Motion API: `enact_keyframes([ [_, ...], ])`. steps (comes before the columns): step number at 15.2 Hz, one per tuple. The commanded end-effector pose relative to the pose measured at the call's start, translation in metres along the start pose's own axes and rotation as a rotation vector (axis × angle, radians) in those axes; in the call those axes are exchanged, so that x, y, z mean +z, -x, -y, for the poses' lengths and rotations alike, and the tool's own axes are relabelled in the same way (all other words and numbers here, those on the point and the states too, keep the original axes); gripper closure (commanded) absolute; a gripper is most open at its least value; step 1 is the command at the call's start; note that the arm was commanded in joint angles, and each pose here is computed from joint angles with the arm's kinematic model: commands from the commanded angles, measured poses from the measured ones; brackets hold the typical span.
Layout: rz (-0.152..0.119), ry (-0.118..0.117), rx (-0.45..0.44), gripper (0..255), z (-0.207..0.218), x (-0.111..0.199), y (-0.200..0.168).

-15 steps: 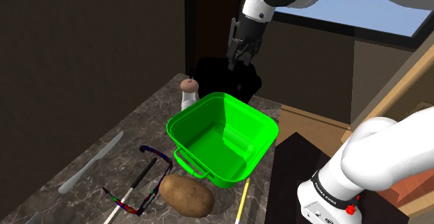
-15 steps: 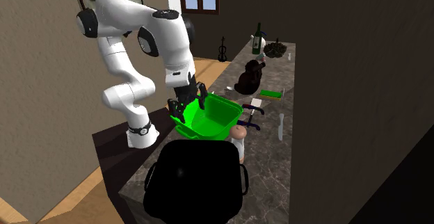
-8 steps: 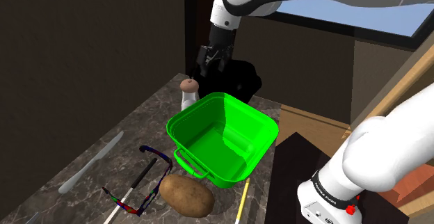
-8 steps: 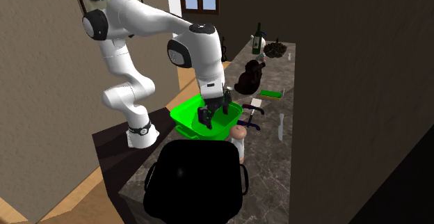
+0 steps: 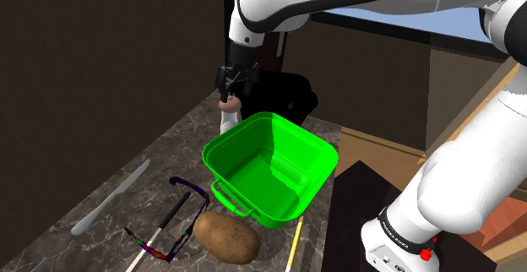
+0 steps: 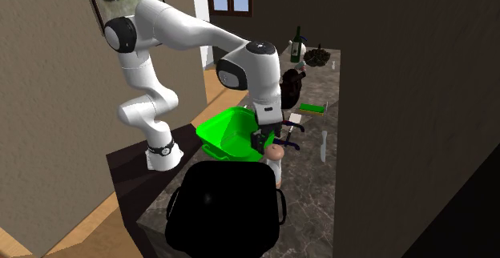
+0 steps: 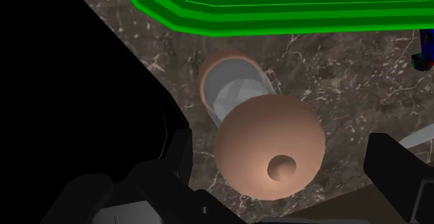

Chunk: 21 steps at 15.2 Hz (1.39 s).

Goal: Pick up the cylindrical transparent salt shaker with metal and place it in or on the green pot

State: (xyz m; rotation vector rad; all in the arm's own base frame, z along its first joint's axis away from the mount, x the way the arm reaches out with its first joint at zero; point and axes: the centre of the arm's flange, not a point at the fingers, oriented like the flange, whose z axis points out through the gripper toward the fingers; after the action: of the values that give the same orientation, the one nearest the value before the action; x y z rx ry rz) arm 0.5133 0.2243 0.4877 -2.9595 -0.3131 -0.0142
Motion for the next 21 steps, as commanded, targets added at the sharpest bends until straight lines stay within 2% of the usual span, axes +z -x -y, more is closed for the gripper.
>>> enact_keyframes([
  [1,0.000,0.000,0.000,0,0.000,0.011,0.000],
  [4,0.000,0.000,0.000,0,0.000,0.030,0.000],
  [12,0.000,0.000,0.000,0,0.000,0.030,0.000],
  [13,0.000,0.000,0.000,255,0.000,0.030,0.000],
  [21,0.000,0.000,0.000,255,0.000,0.030,0.000],
])
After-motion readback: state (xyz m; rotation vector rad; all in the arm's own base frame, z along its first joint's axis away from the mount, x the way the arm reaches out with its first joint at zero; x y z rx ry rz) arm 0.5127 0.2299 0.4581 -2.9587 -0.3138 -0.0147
